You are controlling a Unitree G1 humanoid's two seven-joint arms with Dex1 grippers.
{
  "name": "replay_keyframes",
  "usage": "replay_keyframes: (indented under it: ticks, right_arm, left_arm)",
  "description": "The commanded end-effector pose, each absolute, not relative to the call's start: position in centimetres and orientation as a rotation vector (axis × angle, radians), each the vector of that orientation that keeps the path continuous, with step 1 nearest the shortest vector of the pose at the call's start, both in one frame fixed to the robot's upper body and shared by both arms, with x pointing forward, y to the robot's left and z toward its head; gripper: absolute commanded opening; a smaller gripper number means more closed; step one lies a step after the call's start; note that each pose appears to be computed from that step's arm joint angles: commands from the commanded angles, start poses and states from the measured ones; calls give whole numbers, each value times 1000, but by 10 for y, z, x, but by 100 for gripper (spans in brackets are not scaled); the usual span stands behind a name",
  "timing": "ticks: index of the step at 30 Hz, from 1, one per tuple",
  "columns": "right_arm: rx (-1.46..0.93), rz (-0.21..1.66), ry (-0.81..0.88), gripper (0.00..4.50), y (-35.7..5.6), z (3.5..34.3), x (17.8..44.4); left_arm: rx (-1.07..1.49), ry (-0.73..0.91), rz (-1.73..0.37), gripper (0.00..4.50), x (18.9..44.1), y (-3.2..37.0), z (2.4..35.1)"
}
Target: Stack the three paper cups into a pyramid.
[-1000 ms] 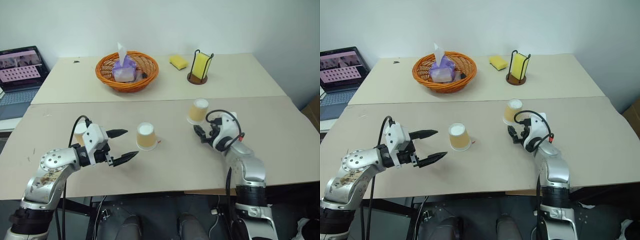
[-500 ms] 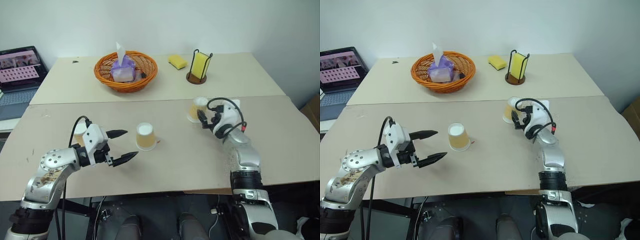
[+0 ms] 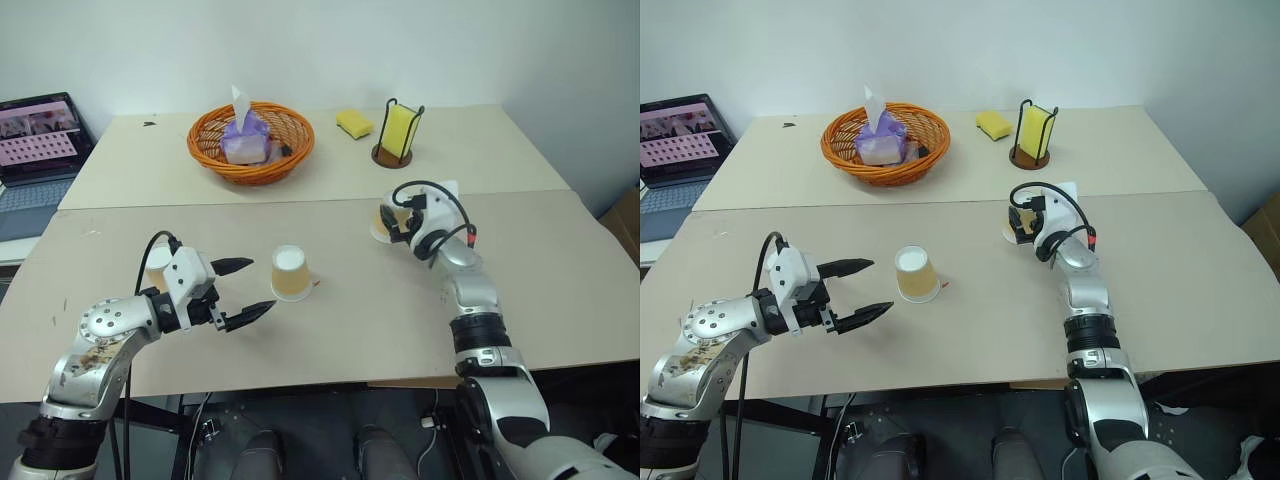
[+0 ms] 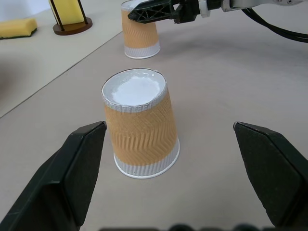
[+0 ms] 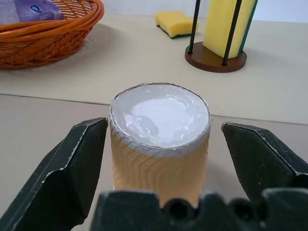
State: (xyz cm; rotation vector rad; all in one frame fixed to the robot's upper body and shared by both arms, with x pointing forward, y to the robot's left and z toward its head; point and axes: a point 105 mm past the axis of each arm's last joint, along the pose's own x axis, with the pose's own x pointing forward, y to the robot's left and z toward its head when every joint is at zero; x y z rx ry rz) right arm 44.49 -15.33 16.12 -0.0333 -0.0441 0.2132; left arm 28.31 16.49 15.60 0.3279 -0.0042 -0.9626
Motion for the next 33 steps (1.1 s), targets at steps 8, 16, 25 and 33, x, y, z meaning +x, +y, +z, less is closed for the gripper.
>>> replay_keyframes:
  ticks: [8, 16, 25, 33]
  right_arm:
    - [-8, 226, -129, 421, -151, 184, 454]
    - [-11, 276, -139, 279, -144, 189, 451]
    - [-13, 759, -221, 279, -138, 232, 402]
    - [-120, 1406, 18, 279, -105, 191, 326]
  left_arm:
    - [356, -41, -943, 450, 280, 167, 167]
    - [357, -37, -941, 450, 279, 168, 166]
    - [351, -32, -949, 450, 278, 165, 164]
    - [353, -31, -956, 450, 279, 164, 165]
